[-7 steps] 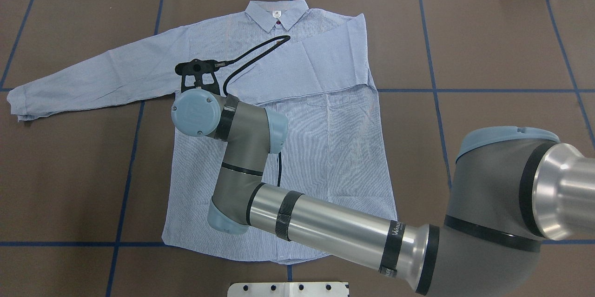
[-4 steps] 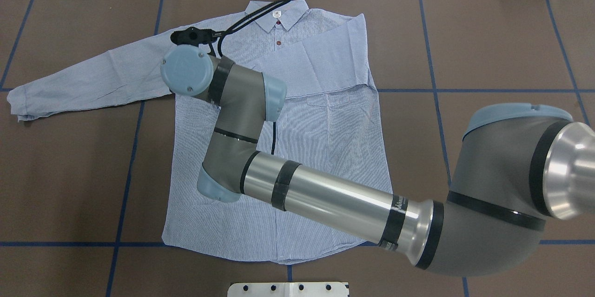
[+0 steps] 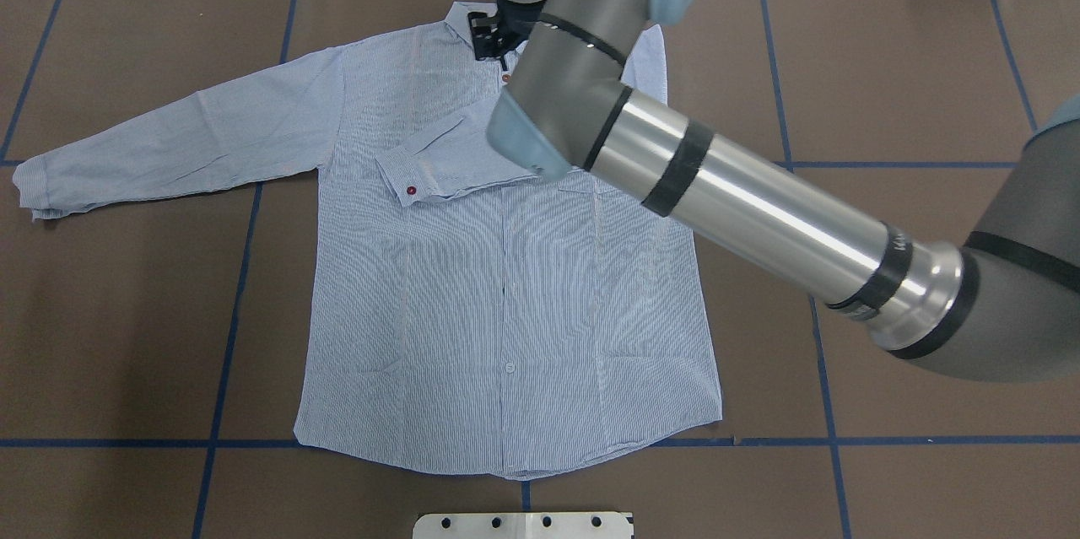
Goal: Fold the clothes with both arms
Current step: 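Release the sleeve on the shirt and lift the right gripper away, then grasp the other sleeve cuff with the left gripper and fold it across the shirt, then release the sleeve and move both grippers to the shirt hem corners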
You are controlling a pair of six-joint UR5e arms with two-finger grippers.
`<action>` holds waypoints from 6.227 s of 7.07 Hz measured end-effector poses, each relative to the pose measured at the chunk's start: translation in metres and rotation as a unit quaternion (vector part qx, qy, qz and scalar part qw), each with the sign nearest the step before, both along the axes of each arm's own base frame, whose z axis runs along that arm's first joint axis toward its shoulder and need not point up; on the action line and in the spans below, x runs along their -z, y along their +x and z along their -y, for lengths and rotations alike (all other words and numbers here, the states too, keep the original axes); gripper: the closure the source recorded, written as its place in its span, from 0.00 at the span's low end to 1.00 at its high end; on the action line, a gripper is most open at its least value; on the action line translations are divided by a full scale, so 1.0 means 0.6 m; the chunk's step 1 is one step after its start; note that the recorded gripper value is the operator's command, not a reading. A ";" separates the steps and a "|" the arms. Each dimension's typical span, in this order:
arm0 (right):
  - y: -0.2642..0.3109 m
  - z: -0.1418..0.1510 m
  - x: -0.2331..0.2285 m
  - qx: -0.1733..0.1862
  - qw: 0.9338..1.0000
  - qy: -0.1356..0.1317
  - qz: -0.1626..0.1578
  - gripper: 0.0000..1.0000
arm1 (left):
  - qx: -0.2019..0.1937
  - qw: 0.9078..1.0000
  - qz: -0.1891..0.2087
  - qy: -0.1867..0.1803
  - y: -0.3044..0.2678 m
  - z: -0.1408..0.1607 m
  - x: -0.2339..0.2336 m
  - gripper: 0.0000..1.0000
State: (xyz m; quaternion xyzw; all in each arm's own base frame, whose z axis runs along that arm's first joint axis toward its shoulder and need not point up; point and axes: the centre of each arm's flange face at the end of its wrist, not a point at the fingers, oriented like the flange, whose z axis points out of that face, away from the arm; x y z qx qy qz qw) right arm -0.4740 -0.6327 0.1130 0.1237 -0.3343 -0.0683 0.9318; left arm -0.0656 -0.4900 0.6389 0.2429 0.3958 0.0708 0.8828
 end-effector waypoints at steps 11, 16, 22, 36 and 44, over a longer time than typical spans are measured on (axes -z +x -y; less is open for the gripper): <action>0.353 -0.031 -0.289 0.074 0.997 0.037 0.012 0.00 | 0.057 0.990 -0.094 -0.093 0.326 -0.024 -0.068 0.02; 0.351 -0.032 -0.291 0.073 0.997 0.035 0.012 0.00 | 0.051 0.988 -0.084 -0.117 0.374 0.002 -0.101 0.34; 0.349 -0.032 -0.280 0.072 0.997 0.039 0.014 0.00 | 0.030 0.989 -0.099 -0.109 0.378 -0.001 -0.087 1.00; 0.344 -0.035 -0.287 0.066 0.997 0.029 0.016 0.00 | 0.002 0.951 -0.215 -0.222 0.934 0.041 0.875 1.00; 0.331 -0.044 -0.279 0.051 0.998 0.014 0.024 0.00 | -0.020 0.953 -0.201 -0.225 1.139 -0.080 0.898 0.00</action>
